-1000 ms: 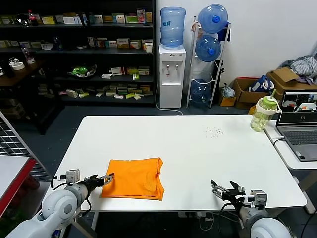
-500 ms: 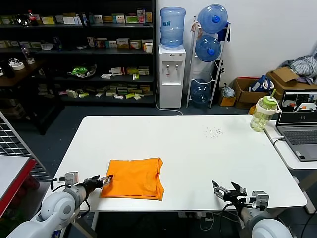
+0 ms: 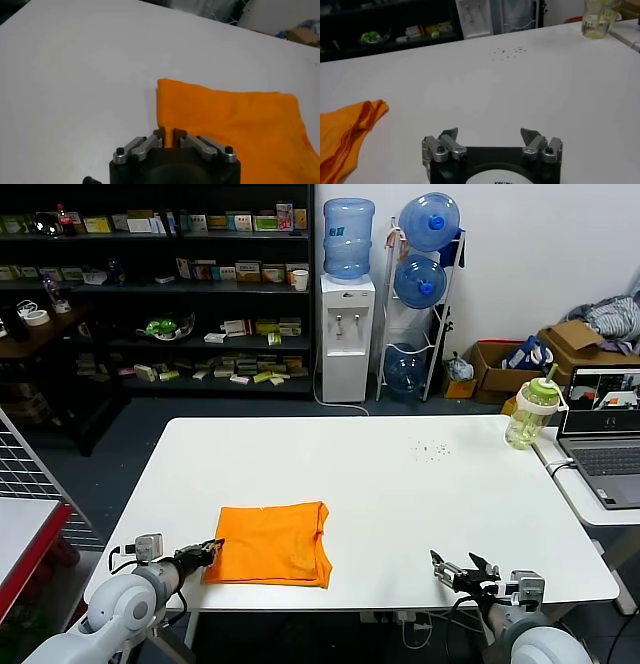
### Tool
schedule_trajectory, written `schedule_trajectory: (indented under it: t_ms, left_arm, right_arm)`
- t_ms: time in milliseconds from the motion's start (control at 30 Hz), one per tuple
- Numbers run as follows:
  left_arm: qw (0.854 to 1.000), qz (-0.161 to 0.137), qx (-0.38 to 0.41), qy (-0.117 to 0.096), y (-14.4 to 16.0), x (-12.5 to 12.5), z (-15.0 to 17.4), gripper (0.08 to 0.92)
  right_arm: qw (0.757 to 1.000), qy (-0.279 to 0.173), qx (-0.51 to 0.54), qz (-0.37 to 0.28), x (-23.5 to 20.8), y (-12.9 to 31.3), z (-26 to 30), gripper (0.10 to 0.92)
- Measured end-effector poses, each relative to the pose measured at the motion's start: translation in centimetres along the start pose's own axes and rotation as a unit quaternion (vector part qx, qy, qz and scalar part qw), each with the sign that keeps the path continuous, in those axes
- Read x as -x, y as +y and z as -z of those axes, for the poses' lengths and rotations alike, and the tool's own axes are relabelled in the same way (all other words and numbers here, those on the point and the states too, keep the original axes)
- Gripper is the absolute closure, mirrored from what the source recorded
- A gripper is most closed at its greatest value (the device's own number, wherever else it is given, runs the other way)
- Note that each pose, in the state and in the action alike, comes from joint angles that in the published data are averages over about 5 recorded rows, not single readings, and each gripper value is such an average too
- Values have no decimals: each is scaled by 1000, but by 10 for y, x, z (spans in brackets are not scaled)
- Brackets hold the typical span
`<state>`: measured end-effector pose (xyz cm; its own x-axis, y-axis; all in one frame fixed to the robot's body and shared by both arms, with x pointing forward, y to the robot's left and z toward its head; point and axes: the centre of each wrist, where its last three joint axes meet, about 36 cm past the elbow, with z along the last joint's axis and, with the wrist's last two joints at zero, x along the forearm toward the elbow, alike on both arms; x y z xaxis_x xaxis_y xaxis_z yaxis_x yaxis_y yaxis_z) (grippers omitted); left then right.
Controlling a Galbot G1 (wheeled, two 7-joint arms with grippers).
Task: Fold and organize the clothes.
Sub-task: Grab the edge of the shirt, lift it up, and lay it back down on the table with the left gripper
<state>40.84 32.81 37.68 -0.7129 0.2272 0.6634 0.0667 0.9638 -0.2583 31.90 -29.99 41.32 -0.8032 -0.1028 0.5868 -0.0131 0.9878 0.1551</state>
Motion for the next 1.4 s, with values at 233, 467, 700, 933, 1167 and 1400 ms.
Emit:
schedule_trajectory:
  t_ms: [233, 467, 700, 933, 1167, 1400]
  left_arm:
    - [1000, -4, 1, -9, -5, -4, 5, 902]
    - [1000, 5, 19, -20, -12, -16, 13, 907]
    - [998, 35, 52, -32, -8, -35, 26, 907]
    - [993, 83, 77, -44, 27, -50, 45, 907]
    - [981, 151, 106, -56, 87, -57, 67, 907]
    - [968, 209, 129, -52, 139, -65, 75, 907]
  right_arm:
    - [1000, 0, 2, 0, 0, 0, -1, 200]
    - [1000, -6, 1, 1, 1, -1, 3, 200]
    - [1000, -19, -6, 2, 1, -4, 9, 200]
    - [999, -34, -14, 4, -3, -6, 19, 200]
    - [999, -43, -14, 1, -8, -10, 20, 200]
    - [999, -46, -13, -2, -11, -11, 19, 200]
